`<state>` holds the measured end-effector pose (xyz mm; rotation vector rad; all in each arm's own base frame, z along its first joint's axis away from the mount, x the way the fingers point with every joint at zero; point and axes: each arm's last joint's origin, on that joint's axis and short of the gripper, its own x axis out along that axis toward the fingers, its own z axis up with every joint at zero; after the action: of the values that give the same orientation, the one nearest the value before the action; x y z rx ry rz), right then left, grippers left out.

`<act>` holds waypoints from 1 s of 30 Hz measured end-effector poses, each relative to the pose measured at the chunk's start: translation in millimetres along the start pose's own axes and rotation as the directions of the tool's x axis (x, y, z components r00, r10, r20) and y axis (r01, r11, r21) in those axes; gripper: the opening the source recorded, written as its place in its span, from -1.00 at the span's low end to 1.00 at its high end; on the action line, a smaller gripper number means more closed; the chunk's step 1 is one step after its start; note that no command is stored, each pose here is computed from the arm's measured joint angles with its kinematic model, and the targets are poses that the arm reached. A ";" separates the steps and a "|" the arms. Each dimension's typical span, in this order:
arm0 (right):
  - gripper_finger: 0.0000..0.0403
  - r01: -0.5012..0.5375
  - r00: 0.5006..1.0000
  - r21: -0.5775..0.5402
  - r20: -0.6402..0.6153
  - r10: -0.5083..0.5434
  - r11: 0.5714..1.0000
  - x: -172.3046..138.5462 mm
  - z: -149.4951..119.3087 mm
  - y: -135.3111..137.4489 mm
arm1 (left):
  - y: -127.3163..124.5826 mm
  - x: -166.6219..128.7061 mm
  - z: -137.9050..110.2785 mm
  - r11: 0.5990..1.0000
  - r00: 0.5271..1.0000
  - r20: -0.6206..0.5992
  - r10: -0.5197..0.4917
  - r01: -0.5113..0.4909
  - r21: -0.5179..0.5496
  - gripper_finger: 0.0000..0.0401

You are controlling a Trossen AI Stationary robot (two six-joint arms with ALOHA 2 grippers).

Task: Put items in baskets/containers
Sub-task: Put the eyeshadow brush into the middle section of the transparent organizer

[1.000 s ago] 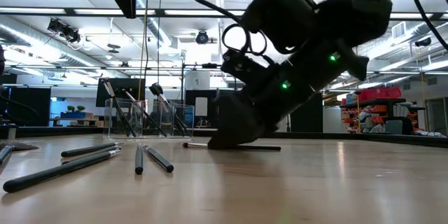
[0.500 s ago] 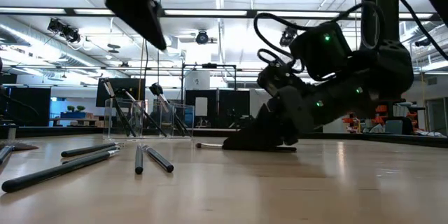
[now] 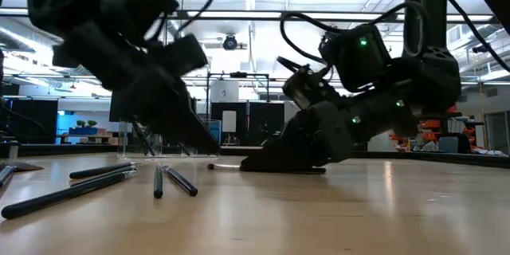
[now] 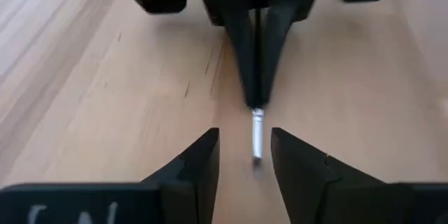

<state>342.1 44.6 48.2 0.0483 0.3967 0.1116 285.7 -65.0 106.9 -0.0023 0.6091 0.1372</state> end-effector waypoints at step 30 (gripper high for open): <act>-0.95 0.003 0.998 -0.033 0.066 -0.001 0.999 13.0 21.0 1.0 | -3.6 12.4 -11.1 0.999 0.997 -0.064 -0.043 0.045 0.015 -0.90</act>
<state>362.0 46.5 62.6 0.0186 0.3285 0.1143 290.0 -67.5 90.6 -0.0046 0.6735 0.0898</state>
